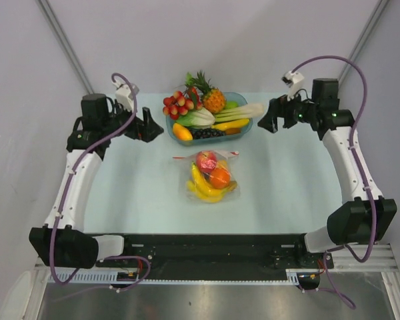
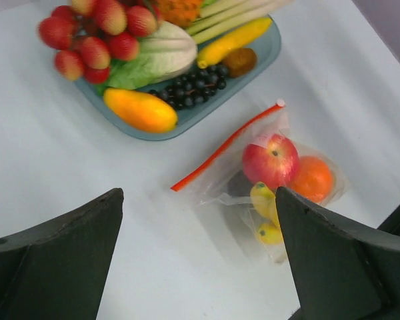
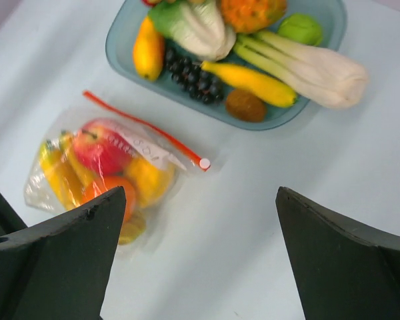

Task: Place the food in the zip-top bag and seal the zipper
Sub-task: Reset both arms

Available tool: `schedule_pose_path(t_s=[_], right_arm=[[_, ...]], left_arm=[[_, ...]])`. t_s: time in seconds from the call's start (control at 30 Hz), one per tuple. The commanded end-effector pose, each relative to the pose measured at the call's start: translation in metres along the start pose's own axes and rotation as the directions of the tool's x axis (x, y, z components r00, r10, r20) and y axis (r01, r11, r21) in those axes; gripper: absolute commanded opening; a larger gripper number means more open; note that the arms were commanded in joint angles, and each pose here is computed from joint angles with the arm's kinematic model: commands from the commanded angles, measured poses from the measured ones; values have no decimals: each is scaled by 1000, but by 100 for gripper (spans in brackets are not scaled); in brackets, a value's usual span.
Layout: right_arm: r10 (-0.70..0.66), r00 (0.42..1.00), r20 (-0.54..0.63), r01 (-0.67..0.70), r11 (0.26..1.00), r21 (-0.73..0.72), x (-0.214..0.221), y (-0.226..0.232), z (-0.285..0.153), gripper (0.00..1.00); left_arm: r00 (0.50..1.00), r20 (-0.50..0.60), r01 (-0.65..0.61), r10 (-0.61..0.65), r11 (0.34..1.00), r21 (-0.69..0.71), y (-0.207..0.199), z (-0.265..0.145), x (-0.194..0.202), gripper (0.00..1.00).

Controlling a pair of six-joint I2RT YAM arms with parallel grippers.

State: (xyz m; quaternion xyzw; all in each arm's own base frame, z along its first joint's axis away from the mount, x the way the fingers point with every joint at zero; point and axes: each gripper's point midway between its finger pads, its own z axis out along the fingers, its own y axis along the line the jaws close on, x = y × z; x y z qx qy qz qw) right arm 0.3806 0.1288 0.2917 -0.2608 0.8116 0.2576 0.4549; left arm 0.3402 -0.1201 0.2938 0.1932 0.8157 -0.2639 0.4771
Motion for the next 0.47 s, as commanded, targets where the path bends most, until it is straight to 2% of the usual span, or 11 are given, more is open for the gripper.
schedule_pose_path(t_s=[0.0, 0.1, 0.2, 0.33, 0.43], right_arm=[[166, 976, 139, -173, 984, 42, -29, -9, -22, 100], [238, 963, 127, -251, 962, 104, -3, -38, -35, 100], [340, 935, 103, -351, 929, 121, 30, -64, -42, 100], [388, 918, 85, -397, 904, 161, 56, -82, -45, 100], [381, 918, 113, -396, 902, 170, 50, -87, -46, 100]], left_arm=[[982, -65, 166, -179, 970, -176, 35, -10, 3, 100], [966, -131, 180, -223, 944, -278, 54, -12, 19, 100], [942, -182, 219, -282, 927, -304, 71, -12, 48, 100], [938, -167, 240, -305, 915, -324, 79, -16, 63, 100], [943, -143, 240, -301, 911, -336, 84, -19, 55, 100]])
